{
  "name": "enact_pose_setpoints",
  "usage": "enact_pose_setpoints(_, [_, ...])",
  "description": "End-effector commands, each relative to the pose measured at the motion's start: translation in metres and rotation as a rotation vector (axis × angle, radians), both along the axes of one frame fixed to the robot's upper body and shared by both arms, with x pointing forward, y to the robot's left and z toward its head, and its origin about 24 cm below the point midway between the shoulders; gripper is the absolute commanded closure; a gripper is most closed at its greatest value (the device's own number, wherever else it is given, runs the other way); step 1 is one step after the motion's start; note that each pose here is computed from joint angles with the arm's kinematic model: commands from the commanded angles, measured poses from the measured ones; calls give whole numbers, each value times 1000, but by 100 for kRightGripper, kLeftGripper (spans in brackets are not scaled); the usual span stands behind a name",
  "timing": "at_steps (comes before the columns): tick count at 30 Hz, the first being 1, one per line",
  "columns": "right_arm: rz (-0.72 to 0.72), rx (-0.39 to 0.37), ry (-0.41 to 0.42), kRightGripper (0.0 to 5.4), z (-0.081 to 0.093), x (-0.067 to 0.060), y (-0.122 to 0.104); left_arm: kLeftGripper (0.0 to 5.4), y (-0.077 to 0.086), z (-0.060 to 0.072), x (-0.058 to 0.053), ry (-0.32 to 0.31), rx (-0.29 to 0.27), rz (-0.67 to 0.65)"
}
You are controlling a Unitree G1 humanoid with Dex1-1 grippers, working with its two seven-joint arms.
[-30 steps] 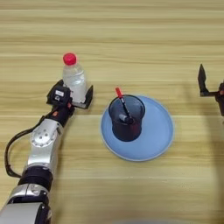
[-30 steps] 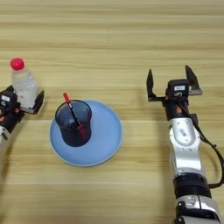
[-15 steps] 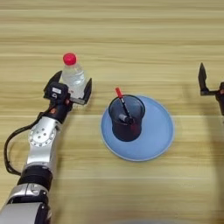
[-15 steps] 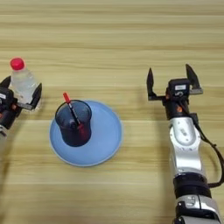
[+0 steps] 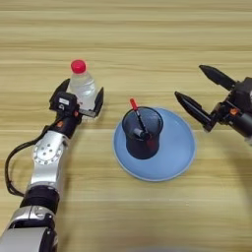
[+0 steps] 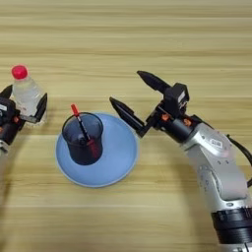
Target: Move the objects on the table
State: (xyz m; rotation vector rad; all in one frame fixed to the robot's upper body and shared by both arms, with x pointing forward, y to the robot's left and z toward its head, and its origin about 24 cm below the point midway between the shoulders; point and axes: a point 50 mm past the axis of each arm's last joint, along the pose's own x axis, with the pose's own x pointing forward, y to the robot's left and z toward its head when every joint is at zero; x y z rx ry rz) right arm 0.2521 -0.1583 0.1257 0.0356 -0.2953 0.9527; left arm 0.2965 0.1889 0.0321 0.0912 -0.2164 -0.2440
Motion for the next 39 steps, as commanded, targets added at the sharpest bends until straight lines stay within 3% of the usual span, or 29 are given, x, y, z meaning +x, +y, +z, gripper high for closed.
enact_pose_setpoints(1, [56,-49,41,0,-5,-2,2,1,0,4,0,-22,9,-6])
enact_pose_setpoints(7, [121,-116,123,0,-22,-2,4,1,3,10,-5,-59,14,-11])
enact_pose_setpoints(13, [228,-289,210,0,-45,-5,6,1,5,16,-9,-97,0,-12])
enact_pose_setpoints(20, [264,-449,226,0,-61,-1,11,1,5,20,-14,-127,-4,-22])
enact_pose_setpoints(29, [262,-494,204,0,-68,7,24,1,7,28,-21,-182,-3,-31])
enact_pose_setpoints(39, [237,-455,155,0,-64,18,42,1,16,25,-33,-144,5,-19])
